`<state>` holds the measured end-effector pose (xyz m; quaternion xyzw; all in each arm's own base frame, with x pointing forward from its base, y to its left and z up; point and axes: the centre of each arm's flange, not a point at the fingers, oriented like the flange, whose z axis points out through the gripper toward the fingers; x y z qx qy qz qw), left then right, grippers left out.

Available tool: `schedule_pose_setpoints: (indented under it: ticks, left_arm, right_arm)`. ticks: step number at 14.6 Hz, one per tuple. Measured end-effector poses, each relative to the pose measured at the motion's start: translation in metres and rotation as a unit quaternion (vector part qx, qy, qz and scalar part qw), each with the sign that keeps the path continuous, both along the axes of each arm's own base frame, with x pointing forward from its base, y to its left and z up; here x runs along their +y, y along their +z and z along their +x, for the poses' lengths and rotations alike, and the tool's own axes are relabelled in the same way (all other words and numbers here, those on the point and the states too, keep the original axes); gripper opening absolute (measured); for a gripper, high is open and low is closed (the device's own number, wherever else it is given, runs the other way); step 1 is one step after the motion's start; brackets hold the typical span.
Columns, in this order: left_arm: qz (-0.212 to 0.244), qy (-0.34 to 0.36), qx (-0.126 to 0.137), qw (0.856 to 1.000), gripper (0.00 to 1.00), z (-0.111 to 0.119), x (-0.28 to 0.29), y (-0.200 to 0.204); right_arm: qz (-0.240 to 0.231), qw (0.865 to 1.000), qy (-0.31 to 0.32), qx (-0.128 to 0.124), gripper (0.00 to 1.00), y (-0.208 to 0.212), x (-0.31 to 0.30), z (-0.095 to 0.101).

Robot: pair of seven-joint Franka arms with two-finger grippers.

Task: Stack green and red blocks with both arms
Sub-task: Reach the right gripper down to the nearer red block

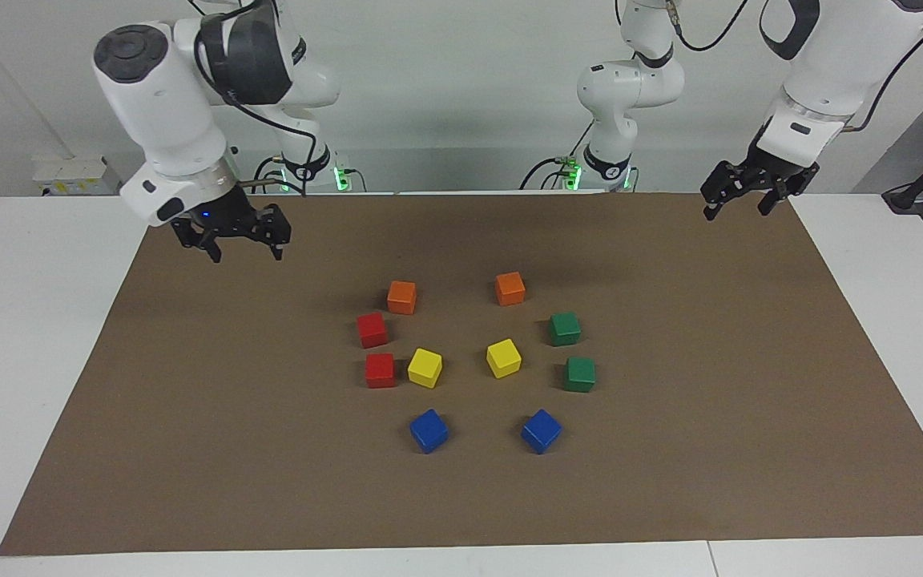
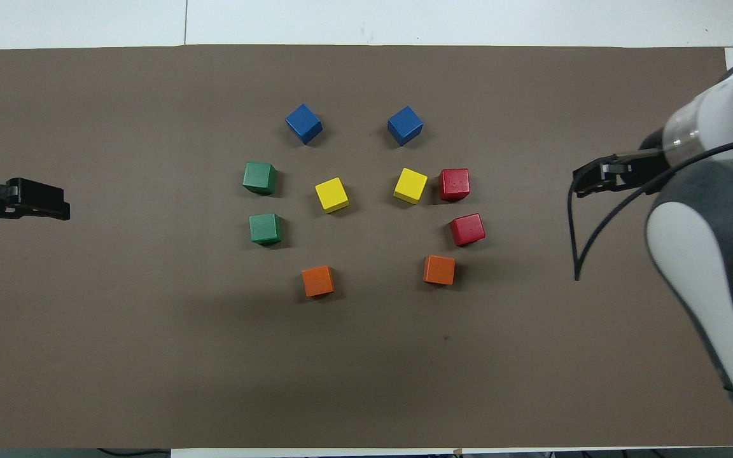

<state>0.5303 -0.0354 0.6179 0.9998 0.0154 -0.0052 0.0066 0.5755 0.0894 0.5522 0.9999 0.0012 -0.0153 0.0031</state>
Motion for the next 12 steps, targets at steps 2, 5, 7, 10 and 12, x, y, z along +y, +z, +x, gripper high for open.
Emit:
schedule_pose_setpoints:
  ticks: [2,5,7,10,12]
  left_arm:
    - [-0.001,0.002,-0.009,1.000,1.00,0.002,0.001,0.002]
    - [-0.003,0.006,-0.052,0.999,1.00,0.011,0.003,0.009]
    - [-0.003,0.009,-0.059,0.998,1.00,0.013,0.007,0.011]
    - [-0.003,0.018,-0.058,0.998,1.00,0.013,0.014,0.010]
    - [-0.003,0.021,-0.055,0.998,1.00,0.013,0.015,0.007]
  right_arm:
    - [0.002,1.000,-0.010,-0.004,1.00,-0.018,0.035,0.004]
    - [0.005,1.000,-0.021,-0.007,1.00,-0.046,0.067,0.012]
    - [0.010,1.000,-0.016,-0.015,1.00,-0.068,0.078,0.020]
    - [0.015,0.999,-0.010,-0.027,1.00,-0.103,0.087,0.021]
    - [0.017,0.999,-0.002,-0.030,1.00,-0.121,0.096,0.016]
